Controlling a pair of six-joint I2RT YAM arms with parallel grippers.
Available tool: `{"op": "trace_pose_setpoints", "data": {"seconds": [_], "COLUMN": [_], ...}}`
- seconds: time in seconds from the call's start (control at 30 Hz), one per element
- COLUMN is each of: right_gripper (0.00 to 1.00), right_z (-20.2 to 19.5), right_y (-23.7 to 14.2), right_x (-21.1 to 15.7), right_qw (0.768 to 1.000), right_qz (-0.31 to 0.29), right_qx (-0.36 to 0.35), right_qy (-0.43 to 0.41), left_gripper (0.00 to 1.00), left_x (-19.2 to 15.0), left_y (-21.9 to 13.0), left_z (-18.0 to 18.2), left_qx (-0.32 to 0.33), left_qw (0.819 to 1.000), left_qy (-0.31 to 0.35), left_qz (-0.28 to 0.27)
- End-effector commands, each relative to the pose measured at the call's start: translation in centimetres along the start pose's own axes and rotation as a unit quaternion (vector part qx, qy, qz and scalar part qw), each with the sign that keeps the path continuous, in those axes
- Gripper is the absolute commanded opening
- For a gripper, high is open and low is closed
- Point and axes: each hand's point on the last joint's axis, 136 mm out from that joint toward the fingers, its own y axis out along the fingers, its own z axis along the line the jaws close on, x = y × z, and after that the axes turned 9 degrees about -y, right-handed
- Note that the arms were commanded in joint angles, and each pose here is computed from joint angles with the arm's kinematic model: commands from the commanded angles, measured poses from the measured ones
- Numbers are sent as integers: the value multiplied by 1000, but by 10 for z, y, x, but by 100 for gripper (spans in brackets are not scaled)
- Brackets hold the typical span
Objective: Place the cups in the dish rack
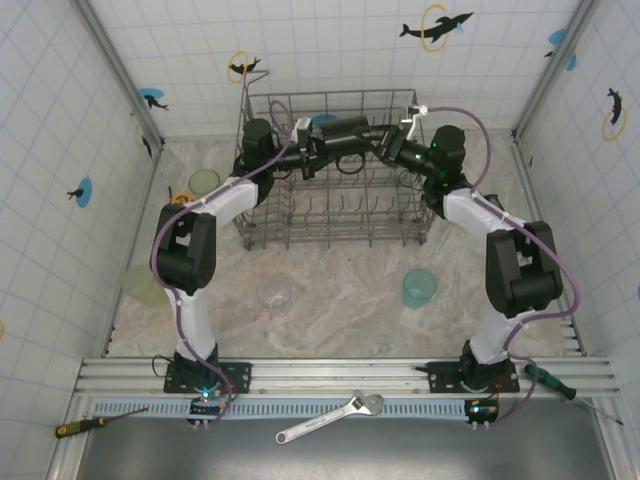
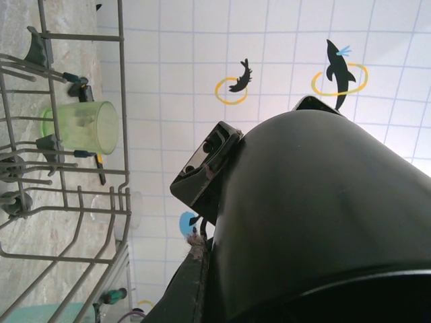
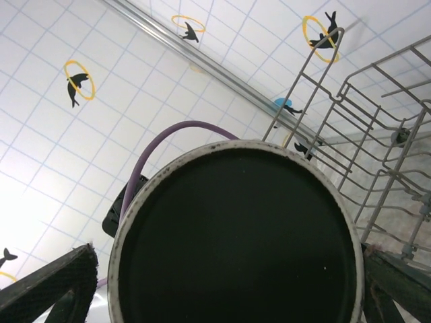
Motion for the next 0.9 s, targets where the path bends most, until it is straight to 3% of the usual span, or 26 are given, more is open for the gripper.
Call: {"op": "trace_pose_setpoints", "data": {"seconds": [0.0,0.37,0.47,0.6,0.7,0.77,0.87], "right_gripper": [100,93,86,63,54,49,42], "right_z": [27,37,37,36,37,39,37], "right_y": [13,25,25,24,21,20,18], "right_x": [11,12,13,10,11,13,14], "right_qw": [999,996,996,996,994,994,994], "right_qz": [-8,-5,-12,-21,-34,-40,-46], "right_qx": [45,83,86,91,101,106,101], "right_qy": [-29,-22,-19,-14,-9,-10,-10], "left_gripper": [0,0,0,0,0,4,22], "left_x": [-3,-4,-6,-7,-9,-9,-11], "left_y": [-2,-2,-2,-3,-3,-4,-5], "left_z": [-18,-13,-12,-8,-6,-5,-5], "left_qx": [-24,-29,-28,-25,-24,-23,-22], "left_qw": [999,999,999,999,999,999,999], "left_qy": [39,28,28,19,16,16,17], "left_qz": [12,15,18,20,21,20,21]}}
